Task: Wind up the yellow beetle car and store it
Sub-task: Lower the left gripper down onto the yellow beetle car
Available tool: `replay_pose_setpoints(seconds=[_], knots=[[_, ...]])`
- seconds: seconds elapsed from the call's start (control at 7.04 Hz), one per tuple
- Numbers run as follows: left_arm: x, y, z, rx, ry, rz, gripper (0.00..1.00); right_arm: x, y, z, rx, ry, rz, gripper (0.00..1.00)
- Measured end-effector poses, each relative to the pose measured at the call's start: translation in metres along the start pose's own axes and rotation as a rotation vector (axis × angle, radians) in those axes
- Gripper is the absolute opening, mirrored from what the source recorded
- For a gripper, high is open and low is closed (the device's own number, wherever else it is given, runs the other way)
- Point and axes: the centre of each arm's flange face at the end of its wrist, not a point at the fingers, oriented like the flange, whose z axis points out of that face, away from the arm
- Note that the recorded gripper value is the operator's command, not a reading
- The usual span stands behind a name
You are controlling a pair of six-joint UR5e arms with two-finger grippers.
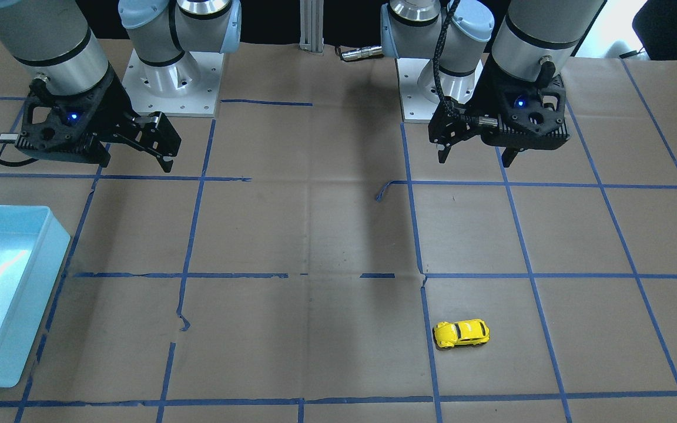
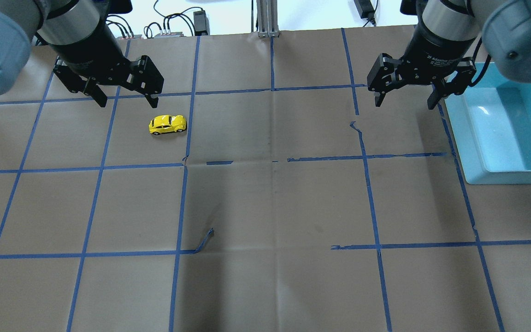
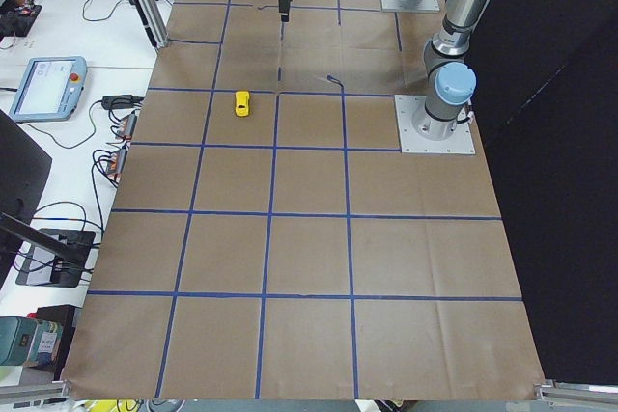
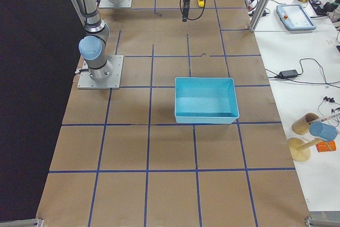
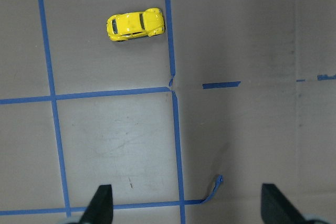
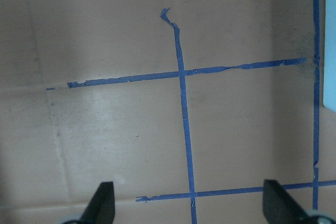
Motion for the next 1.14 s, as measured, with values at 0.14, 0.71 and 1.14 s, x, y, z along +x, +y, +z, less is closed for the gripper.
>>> replay_pose_setpoints(seconds=[0.14, 0.71, 1.14], knots=[[0.000, -0.001, 0.001, -0.001, 0.001, 0.002, 0.99, 0.000, 0.000, 0.000, 0.001, 0.000, 0.000, 1.00], [-0.002, -0.003, 0.002, 0.000, 0.003, 0.030, 0.99, 0.000, 0.000, -0.002, 0.003, 0.003, 0.000, 1.00], [-0.004, -0.022, 0.018, 0.014, 0.000, 0.286, 0.99, 0.000, 0.000, -0.002, 0.003, 0.000, 0.000, 1.00]])
